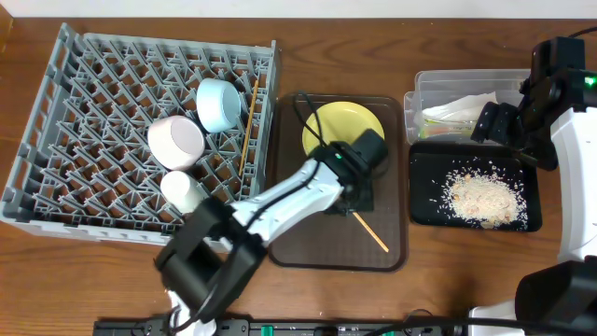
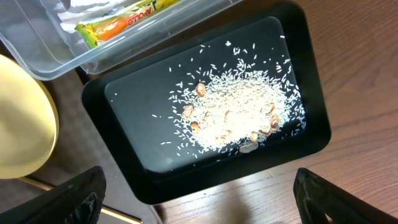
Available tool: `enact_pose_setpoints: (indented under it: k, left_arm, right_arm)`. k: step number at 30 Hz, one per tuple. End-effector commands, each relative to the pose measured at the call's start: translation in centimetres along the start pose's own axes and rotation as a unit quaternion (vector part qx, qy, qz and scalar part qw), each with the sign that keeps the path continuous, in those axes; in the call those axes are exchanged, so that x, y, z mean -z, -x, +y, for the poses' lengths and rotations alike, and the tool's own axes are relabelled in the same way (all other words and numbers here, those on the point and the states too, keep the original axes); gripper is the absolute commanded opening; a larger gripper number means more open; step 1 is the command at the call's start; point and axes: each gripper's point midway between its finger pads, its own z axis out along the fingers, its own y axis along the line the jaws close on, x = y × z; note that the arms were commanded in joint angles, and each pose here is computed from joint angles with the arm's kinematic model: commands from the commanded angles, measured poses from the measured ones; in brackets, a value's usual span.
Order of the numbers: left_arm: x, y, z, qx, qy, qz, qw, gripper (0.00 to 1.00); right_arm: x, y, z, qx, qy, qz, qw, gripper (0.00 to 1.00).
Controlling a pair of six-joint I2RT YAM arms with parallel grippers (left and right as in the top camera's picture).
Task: Sort waste into correct bins and load items into the dishwasher
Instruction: 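Grasp second wooden chopstick with left gripper and lift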
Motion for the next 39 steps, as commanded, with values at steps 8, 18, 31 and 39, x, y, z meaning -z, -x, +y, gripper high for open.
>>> enact_pose_setpoints:
  k: [8,18,31,39]
  left_arm:
    - [-3.5,-0.7,2.2,0.021,0.058,0.011,0.998,0.37]
    - [-3.1,-0.9,4.3,0.035,0.092,0.024,0.995,0.11]
    - [0.9,4.3,9.0,0.039,0.106,-0.001,0.994,0.08]
    - [8.7,7.9,10.4,-0.002,0.062,-0.074,0.995,0.08]
  right_arm:
    - [0.6,0.3,0.0,0.001,0.005,-0.009,1.0,0.95]
    - [0.6,0.3,0.0,0.001,0.005,-0.009,1.0,0.95]
    - [0.6,0.2,-0.1,0.001,0.004,-0.008,1.0,0.95]
    - [0.6,0.2,-0.1,0.001,0.004,-0.008,1.0,0.95]
